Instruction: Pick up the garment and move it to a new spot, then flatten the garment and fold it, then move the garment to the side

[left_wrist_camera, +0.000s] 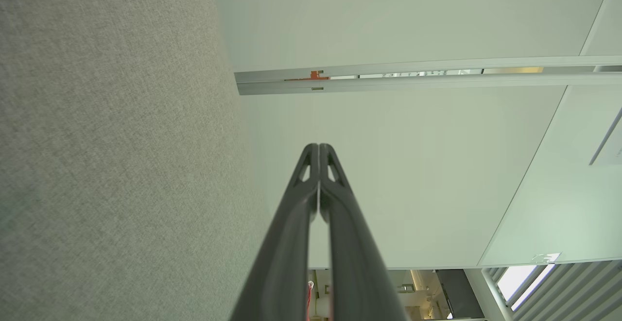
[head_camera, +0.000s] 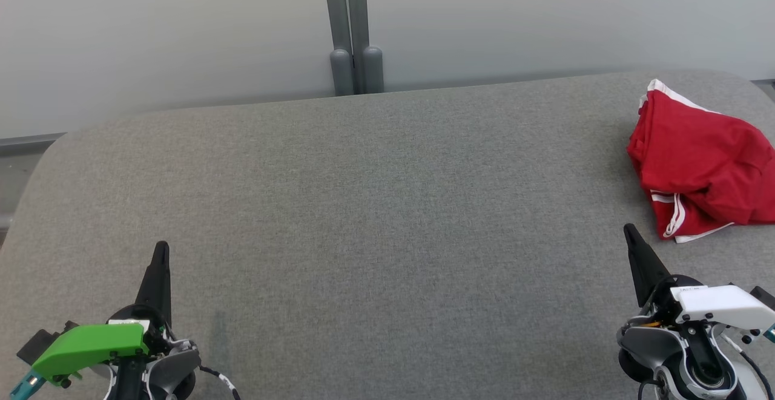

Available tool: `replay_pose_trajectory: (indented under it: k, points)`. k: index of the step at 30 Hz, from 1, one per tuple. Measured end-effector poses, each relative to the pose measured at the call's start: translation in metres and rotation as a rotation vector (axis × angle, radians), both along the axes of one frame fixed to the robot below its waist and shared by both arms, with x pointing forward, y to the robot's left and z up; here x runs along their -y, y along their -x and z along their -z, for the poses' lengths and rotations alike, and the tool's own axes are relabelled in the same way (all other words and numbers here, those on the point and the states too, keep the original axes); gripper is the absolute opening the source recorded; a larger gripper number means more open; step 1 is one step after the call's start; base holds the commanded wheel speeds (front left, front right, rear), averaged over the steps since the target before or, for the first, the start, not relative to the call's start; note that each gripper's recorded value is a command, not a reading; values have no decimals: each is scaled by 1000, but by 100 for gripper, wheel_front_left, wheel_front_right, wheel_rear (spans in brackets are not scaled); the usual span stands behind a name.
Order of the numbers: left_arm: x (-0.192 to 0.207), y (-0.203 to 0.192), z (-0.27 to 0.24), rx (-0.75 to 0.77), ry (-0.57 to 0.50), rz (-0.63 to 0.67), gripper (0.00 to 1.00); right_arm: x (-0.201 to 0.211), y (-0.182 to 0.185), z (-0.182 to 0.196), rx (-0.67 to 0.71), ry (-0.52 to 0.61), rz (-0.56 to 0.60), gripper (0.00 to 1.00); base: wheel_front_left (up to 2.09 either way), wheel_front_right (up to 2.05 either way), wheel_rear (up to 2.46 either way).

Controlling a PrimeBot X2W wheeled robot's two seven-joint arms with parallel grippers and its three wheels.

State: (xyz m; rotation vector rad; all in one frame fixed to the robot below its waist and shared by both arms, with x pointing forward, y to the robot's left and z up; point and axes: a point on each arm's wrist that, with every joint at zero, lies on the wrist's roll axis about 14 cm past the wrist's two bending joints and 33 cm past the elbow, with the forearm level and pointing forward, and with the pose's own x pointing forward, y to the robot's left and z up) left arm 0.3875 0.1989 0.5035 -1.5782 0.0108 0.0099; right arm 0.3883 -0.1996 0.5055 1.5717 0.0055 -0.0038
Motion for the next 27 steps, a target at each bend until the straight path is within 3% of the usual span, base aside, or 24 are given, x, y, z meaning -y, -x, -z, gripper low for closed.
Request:
replay_pose_trajectory:
  k: [27]
  points:
    - [0, 0, 0, 0, 0, 0, 0, 0, 0, 0, 0, 0, 0, 0, 0, 0, 0]
